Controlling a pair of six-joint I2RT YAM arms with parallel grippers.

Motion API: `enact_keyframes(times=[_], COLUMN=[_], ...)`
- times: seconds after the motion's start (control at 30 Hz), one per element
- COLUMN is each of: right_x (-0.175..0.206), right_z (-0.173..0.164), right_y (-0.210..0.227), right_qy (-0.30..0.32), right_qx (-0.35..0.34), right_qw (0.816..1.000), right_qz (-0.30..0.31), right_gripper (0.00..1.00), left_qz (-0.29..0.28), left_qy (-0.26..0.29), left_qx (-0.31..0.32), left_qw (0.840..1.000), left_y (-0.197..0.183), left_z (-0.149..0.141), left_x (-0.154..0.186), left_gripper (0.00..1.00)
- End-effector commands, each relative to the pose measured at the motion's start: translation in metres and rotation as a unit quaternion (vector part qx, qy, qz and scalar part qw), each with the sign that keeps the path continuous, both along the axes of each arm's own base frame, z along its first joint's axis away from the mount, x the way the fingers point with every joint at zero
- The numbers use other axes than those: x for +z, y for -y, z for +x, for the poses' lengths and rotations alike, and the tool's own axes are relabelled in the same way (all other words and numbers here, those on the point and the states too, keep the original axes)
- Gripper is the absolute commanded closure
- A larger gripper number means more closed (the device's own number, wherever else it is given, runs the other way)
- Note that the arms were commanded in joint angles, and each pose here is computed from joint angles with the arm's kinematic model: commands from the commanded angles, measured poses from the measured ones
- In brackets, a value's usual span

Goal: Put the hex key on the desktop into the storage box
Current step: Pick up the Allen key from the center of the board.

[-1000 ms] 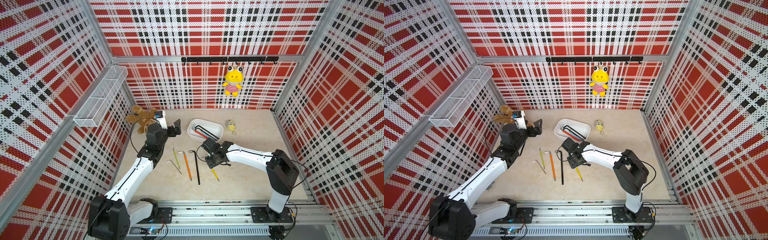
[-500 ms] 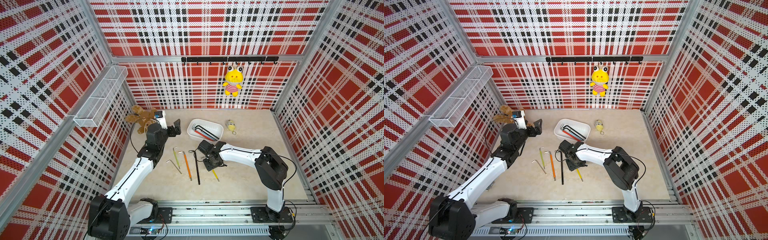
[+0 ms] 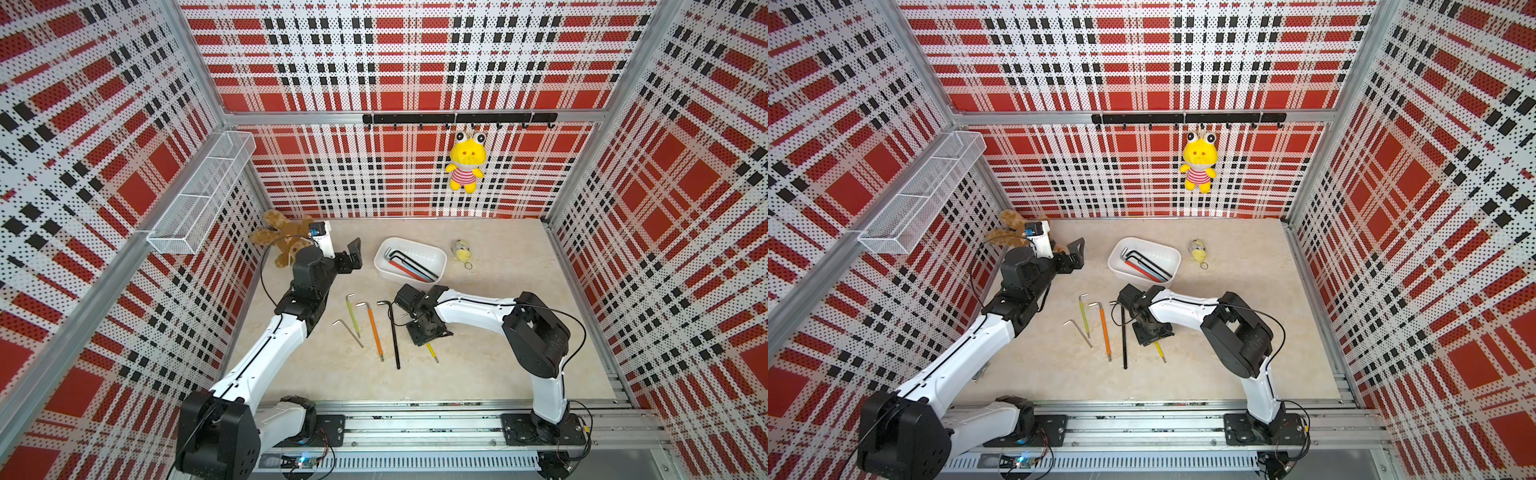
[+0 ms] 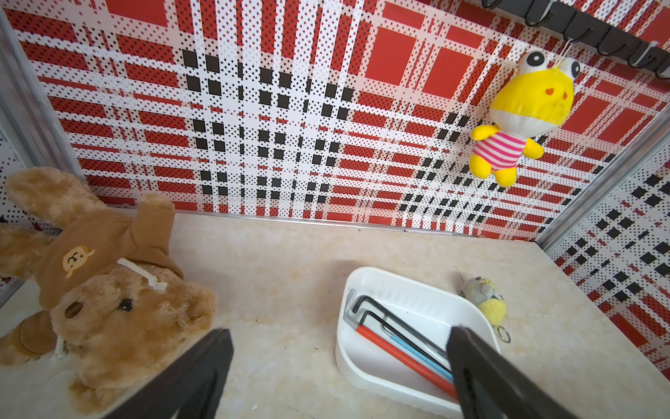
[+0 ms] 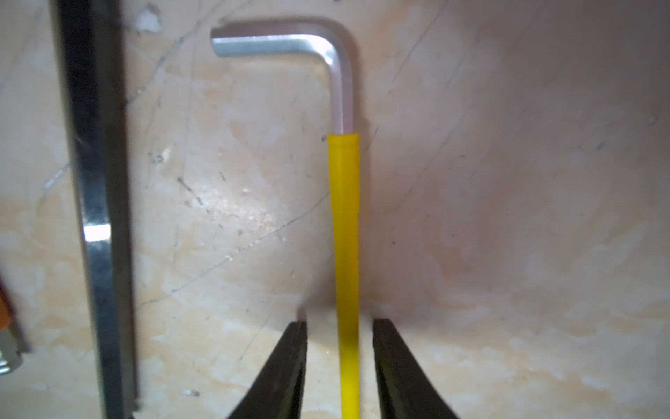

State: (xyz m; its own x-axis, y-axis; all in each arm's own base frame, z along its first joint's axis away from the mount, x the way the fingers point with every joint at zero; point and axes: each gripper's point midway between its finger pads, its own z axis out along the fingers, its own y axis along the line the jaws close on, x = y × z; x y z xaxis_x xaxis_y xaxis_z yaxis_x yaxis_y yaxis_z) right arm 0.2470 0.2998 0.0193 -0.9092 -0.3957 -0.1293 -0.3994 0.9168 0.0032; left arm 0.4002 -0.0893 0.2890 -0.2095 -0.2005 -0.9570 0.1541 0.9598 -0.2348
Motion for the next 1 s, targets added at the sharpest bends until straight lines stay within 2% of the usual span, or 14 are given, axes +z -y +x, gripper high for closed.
enact_keyframes(times=[0.0,0.13,0.27,0.4,0.67,0.97], right_x=[-0.009,-0.012,-0.016,-0.017,-0.004,0.047], right_z=[-0.009,-0.012,-0.015,-0.016,-0.007,0.014], right_y=[0.000,0.003,0.005,0.006,0.003,-0.013], right_qy=[-0.015,-0.020,-0.027,-0.031,-0.009,0.038], right_qx=[-0.003,-0.004,-0.007,-0.007,0.001,0.064], right_qw=[1.000,1.000,0.999,0.999,1.000,0.997], right_qz=[-0.010,-0.018,-0.024,-0.025,-0.023,0.031], right_gripper=[0.63,0.70,0.88,1.00,1.00,1.00], left_qz=[0.002,0.002,0.001,0.001,0.002,0.003], left_qy=[0.014,0.015,0.016,0.016,0.017,0.020], left_qx=[-0.003,-0.004,-0.003,-0.003,-0.001,0.003], left_qw=[1.000,1.000,1.000,1.000,1.000,1.000], left_y=[0.002,0.003,0.002,0.002,0.001,-0.001], left_z=[0.000,-0.001,-0.002,-0.002,-0.003,-0.005], left_x=[0.008,0.009,0.009,0.009,0.011,0.014], left_gripper=[0.01,0.01,0.01,0.01,0.01,0.01])
